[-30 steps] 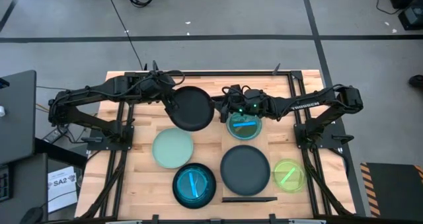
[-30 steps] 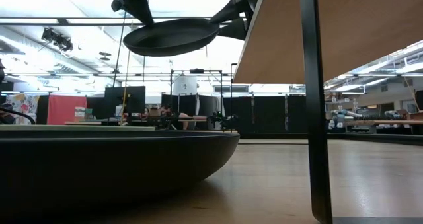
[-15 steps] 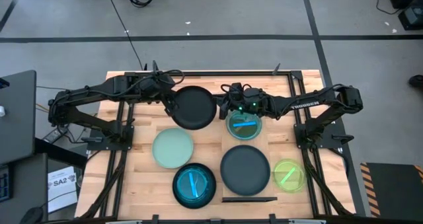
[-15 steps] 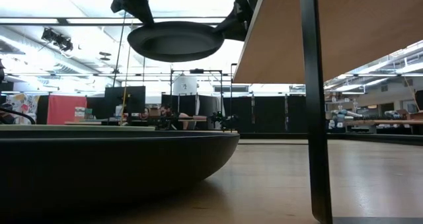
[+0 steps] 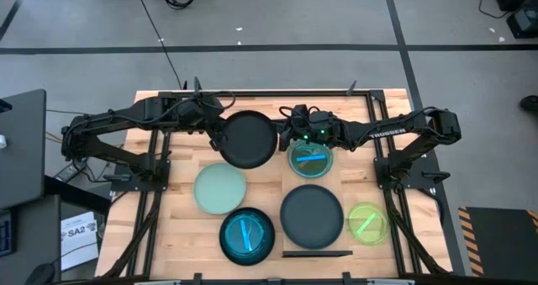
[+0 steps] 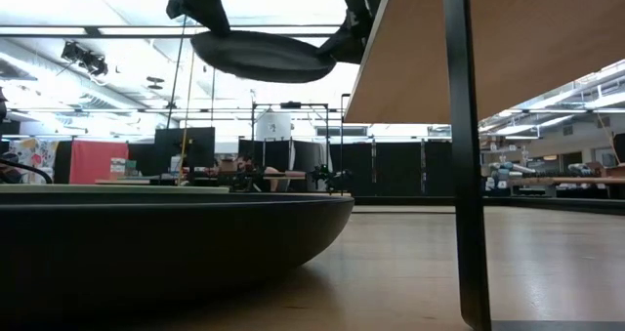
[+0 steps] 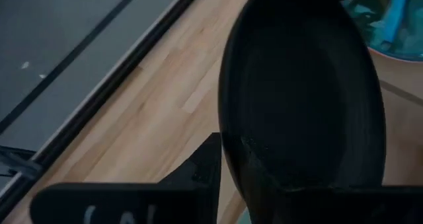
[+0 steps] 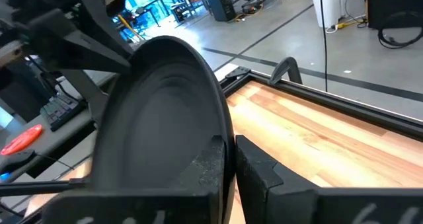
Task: Place and stack plates onto a shelf
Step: Put the top black plate on top of the black plate on the shelf
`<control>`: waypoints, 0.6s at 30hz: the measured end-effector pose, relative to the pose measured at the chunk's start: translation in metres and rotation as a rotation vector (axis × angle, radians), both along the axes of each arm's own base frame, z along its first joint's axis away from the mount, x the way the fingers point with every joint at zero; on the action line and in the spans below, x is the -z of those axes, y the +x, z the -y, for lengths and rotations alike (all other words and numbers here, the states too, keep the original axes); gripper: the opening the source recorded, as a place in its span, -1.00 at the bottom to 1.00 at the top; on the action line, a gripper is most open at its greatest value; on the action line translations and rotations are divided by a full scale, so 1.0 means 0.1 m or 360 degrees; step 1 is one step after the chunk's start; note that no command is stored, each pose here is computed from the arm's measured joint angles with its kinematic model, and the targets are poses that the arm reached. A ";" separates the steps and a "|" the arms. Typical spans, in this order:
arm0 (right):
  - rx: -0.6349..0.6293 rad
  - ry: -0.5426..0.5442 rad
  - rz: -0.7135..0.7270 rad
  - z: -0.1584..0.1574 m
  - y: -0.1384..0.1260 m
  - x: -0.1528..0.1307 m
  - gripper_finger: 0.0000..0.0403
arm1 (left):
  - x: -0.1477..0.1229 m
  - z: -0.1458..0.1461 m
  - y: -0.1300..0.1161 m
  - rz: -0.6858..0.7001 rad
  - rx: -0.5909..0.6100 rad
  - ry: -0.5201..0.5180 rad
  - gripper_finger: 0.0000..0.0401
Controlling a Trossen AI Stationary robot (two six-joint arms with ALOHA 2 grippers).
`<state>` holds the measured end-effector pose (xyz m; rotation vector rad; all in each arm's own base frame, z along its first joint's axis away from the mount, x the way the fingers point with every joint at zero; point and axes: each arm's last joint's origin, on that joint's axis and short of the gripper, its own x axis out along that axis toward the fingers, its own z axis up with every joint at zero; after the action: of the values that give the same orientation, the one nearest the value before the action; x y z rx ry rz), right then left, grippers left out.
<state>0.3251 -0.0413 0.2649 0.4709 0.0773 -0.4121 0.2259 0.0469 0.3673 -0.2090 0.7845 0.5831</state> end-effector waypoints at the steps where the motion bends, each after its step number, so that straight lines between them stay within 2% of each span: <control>1: 0.0001 0.0000 -0.0003 0.00 0.00 0.00 -0.87 | 0.00 0.00 0.00 0.0009 0.0012 -0.0012 -0.69; 7: 0.0048 -0.0006 -0.0048 0.02 -0.01 0.03 -0.91 | -0.03 0.01 0.04 0.0071 0.0106 -0.0037 -0.58; 14: 0.0053 -0.0003 -0.0049 0.04 -0.01 0.03 -0.92 | -0.04 0.01 0.05 0.0089 0.0116 -0.0029 -0.41; 18: 0.0059 0.0000 -0.0040 0.06 -0.01 0.02 -0.92 | -0.09 0.02 0.00 0.0117 0.0170 0.0015 -0.38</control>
<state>0.3236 -0.0476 0.2626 0.4677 0.0931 -0.4547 0.2257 0.0449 0.3765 -0.1777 0.7173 0.4755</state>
